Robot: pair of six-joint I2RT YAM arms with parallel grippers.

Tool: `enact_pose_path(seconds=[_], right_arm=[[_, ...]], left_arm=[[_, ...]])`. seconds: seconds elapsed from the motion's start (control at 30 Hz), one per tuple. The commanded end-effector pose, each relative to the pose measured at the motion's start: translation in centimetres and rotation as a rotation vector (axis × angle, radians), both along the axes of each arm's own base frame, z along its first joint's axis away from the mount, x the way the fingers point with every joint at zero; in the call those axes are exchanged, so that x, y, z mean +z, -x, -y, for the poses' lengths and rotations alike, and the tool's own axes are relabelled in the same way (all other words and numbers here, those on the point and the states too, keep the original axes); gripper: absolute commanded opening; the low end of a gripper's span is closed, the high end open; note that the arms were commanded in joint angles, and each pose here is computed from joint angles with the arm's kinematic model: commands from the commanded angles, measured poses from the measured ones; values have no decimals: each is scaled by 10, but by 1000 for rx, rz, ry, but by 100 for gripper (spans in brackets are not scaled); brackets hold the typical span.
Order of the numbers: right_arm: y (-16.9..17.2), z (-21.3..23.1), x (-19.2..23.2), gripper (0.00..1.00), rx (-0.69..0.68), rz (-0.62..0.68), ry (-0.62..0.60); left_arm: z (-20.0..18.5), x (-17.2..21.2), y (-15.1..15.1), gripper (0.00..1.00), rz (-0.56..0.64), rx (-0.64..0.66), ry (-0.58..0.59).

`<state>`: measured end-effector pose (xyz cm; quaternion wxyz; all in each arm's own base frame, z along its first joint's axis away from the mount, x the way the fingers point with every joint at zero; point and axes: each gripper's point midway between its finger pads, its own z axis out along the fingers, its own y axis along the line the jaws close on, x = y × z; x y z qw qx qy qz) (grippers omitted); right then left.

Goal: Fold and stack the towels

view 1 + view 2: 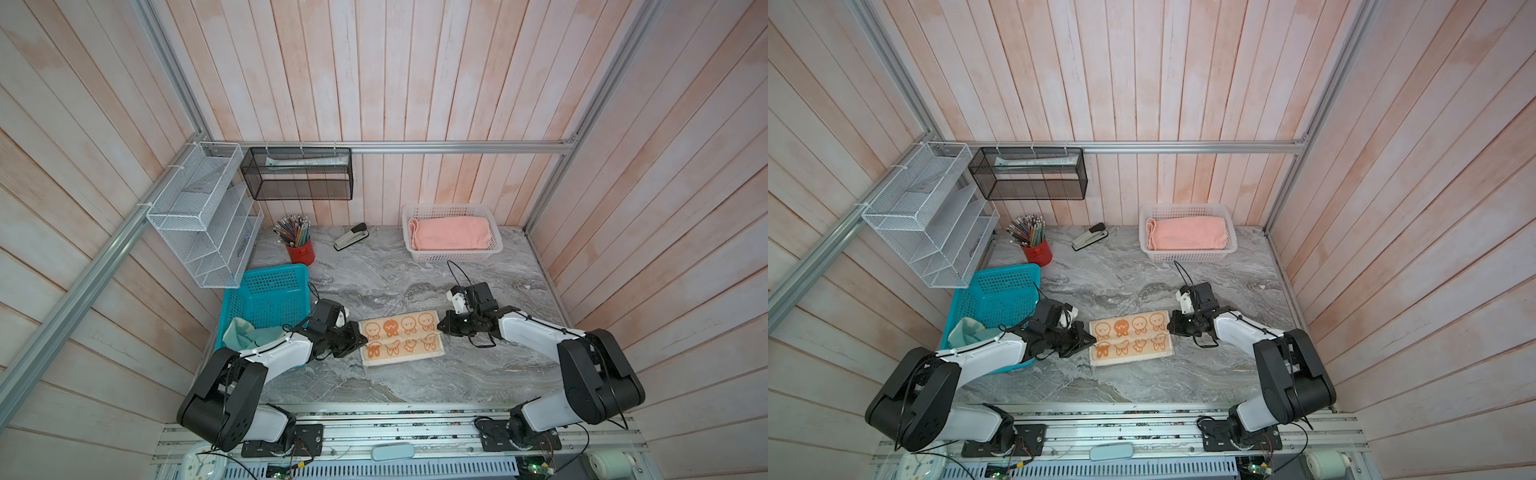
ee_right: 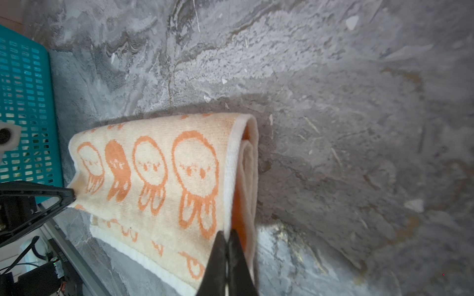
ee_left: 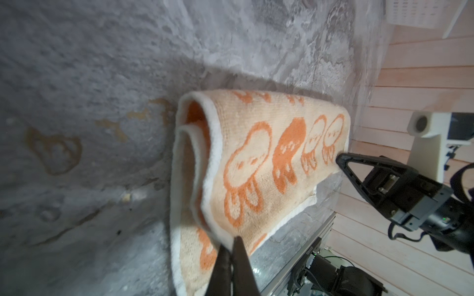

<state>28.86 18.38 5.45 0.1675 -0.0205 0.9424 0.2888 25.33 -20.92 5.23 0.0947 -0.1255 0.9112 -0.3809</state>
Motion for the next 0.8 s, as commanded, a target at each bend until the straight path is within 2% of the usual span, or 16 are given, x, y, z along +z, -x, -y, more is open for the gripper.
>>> enact_pose_path(seconds=[0.0, 0.27, 0.43, 0.47, 0.5, 0.53, 0.6, 0.67, 0.77], right_arm=[[-1, -3, 23, 0, 22, 38, -10], [24, 2, 43, 0, 26, 25, -30], [54, 10, 12, 0, 15, -63, -16], [59, 11, 5, 0, 13, -84, -15], [64, 11, -2, 0, 16, -107, -22], [68, 10, -7, 8, 22, -126, -26], [71, 9, -9, 28, 24, -139, -24], [70, 9, -6, 41, 16, -134, -24], [64, 10, 4, 49, 9, -109, -15]], left_arm=[[-3, 12, -4, 0, 35, -6, -27], [-11, 32, 13, 0, 46, -12, -42], [-17, 20, 39, 0, 6, -12, -28], [-16, 16, 45, 2, -8, -18, -17], [-17, 8, 51, 14, -34, -16, -18], [-20, 1, 56, 27, -55, -12, -29], [-27, -9, 62, 39, -82, 1, -61], [-30, -5, 60, 41, -67, 8, -78], [-32, 14, 45, 41, 8, 28, -102]])
